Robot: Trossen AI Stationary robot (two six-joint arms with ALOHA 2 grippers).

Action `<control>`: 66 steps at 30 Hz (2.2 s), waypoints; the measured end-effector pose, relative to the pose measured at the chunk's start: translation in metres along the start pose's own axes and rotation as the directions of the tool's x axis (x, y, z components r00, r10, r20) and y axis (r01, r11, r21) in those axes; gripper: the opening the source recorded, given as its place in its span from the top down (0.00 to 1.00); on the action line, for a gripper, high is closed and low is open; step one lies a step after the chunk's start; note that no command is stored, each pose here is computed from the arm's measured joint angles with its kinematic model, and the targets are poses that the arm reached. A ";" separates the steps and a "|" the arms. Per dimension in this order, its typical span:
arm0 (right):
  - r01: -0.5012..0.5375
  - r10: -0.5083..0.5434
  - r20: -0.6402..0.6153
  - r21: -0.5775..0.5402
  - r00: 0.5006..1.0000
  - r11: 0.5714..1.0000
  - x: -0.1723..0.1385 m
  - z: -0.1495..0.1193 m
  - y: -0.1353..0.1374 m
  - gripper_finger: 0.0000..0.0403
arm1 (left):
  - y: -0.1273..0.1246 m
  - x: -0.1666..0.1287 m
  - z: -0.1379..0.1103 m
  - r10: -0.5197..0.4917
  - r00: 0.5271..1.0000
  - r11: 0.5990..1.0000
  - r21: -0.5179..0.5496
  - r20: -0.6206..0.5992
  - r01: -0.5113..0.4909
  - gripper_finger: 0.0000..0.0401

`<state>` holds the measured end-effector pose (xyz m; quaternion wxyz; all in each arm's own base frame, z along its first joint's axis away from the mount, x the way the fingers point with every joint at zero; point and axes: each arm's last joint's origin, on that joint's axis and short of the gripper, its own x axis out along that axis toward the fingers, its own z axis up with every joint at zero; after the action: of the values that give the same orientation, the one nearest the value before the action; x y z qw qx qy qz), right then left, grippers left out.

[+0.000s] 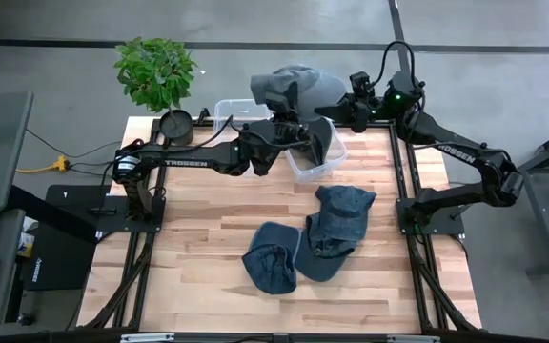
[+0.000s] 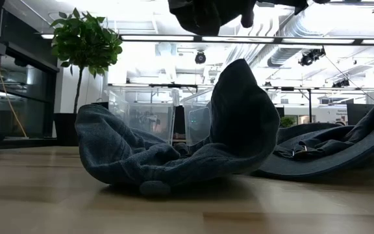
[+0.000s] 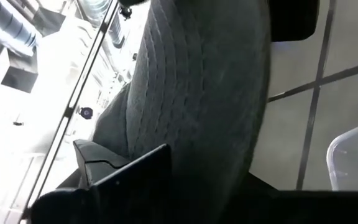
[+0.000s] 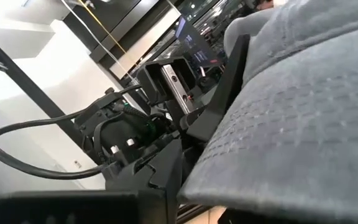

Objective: Pick & Place hat
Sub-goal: Put the gray cap into the right transparent bin

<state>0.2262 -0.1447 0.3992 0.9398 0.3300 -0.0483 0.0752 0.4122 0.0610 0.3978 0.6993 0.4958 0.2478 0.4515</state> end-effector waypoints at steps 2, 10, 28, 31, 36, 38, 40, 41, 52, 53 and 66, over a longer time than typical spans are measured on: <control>0.003 -0.003 0.002 -0.014 1.000 1.000 0.000 0.000 0.000 0.81 | 0.000 0.000 0.000 -0.002 1.000 1.000 -0.025 0.005 0.002 1.00; 0.029 -0.028 0.023 -0.019 0.999 0.999 -0.004 0.004 -0.004 0.93 | 0.001 0.002 -0.001 -0.004 1.000 0.978 -0.211 0.020 0.008 1.00; -0.068 0.065 -0.050 -0.046 0.997 0.997 -0.010 0.007 -0.003 0.55 | -0.003 0.006 -0.005 -0.029 1.000 0.951 -0.306 0.002 0.029 1.00; -0.088 0.086 -0.080 -0.021 0.993 0.996 -0.012 0.008 -0.005 0.49 | -0.002 0.009 -0.007 -0.027 1.000 0.941 -0.337 -0.008 0.023 1.00; -0.052 0.052 -0.091 -0.008 0.995 0.999 -0.018 0.009 -0.011 0.46 | -0.004 0.023 -0.018 -0.062 0.998 0.920 -0.387 0.002 0.058 1.00; -0.028 0.028 -0.091 0.001 0.996 1.000 -0.021 0.010 -0.015 0.46 | -0.006 0.030 -0.025 -0.094 0.995 0.911 -0.403 0.015 0.092 1.00; -0.020 0.019 -0.093 -0.005 0.995 1.000 -0.023 0.010 -0.017 0.45 | -0.006 0.036 -0.030 -0.102 0.995 0.897 -0.430 0.014 0.098 1.00; -0.019 0.018 -0.098 -0.007 0.995 1.000 -0.023 0.010 -0.018 0.45 | -0.006 0.037 -0.031 -0.100 0.995 0.893 -0.440 0.009 0.094 1.00; 0.077 -0.100 -0.176 -0.135 0.979 0.988 -0.033 0.000 -0.035 0.45 | 0.013 0.032 -0.038 -0.094 0.995 0.827 -0.557 -0.013 0.071 1.00; 0.102 -0.136 -0.179 -0.185 0.974 0.977 -0.033 -0.002 -0.037 0.45 | 0.018 0.030 -0.038 -0.100 0.995 0.808 -0.584 -0.009 0.076 1.00; 0.256 -0.567 -0.202 -0.738 0.798 0.624 -0.014 -0.032 -0.091 0.45 | 0.033 0.021 -0.076 -0.465 0.879 0.536 -0.758 0.102 0.371 1.00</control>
<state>0.2291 -0.1963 0.3163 0.9709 -0.0582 0.2085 -0.1024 0.3497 0.1186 0.4008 0.9129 0.0564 0.1857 0.3591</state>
